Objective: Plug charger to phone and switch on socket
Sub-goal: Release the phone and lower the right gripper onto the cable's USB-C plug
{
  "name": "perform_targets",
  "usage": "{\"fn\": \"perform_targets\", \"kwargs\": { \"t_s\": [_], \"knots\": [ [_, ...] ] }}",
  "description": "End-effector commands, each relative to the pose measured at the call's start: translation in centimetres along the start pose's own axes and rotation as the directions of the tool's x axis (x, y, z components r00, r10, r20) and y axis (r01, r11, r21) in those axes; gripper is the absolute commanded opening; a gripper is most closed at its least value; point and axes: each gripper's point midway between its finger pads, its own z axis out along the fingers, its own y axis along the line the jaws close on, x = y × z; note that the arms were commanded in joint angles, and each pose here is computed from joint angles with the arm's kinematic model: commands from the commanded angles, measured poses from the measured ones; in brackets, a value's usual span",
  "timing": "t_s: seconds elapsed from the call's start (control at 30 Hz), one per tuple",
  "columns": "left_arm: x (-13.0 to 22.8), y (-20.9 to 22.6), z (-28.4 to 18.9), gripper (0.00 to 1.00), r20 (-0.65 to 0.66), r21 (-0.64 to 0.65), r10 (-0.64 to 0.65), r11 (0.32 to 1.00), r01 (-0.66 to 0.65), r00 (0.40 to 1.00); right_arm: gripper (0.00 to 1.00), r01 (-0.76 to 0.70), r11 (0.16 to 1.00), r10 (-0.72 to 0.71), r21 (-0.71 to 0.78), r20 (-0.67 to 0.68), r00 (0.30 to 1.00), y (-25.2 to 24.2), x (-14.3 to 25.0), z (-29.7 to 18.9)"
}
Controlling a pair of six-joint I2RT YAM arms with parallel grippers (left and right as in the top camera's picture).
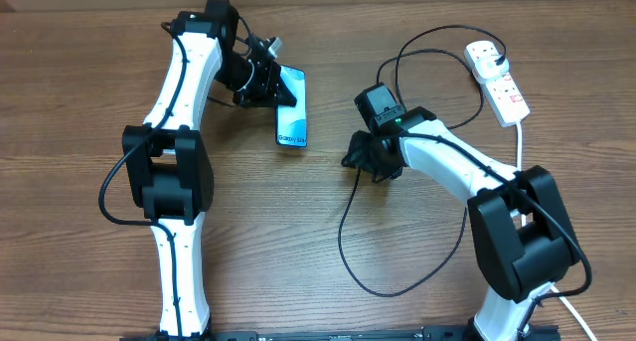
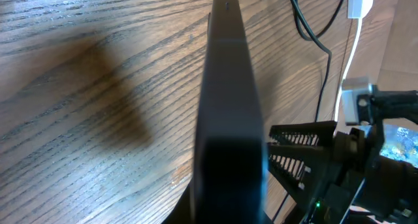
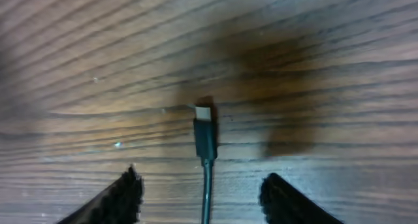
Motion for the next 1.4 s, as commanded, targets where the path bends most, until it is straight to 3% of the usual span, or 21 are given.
{"fn": "perform_targets", "kwargs": {
  "t_s": [0.0, 0.07, 0.27, 0.73, 1.37],
  "knots": [
    [-0.4, -2.0, -1.1, 0.04, 0.033, 0.018, 0.046, 0.999, -0.046, 0.998, 0.48, 0.021, 1.000, -0.021, -0.002, -0.015, 1.000, -0.2, 0.1, 0.5],
    [-0.5, -2.0, -1.2, 0.04, 0.035, 0.018, 0.038, 0.999, -0.039, 0.999, 0.41, 0.021, 1.000, -0.021, -0.001, -0.015, 1.000, -0.2, 0.1, 0.8],
    [-0.5, -2.0, -1.1, 0.04, 0.035, 0.019, 0.029, 0.999, -0.030, 0.999, 0.38, 0.017, 1.000, -0.016, 0.013, -0.029, 0.999, -0.5, 0.2, 1.9],
    [-0.5, -2.0, -1.1, 0.04, 0.035, 0.019, 0.029, 0.999, -0.030, 0.999, 0.19, -0.006, 0.997, 0.005, 0.078, 0.007, 1.000, -1.7, -0.4, 2.8],
    [-0.5, -2.0, -1.1, 0.04, 0.038, 0.019, 0.032, 0.999, -0.033, 0.999, 0.14, 0.042, 0.981, -0.043, 0.188, 0.006, 0.999, -2.5, 0.9, 3.8]
  ]
}}
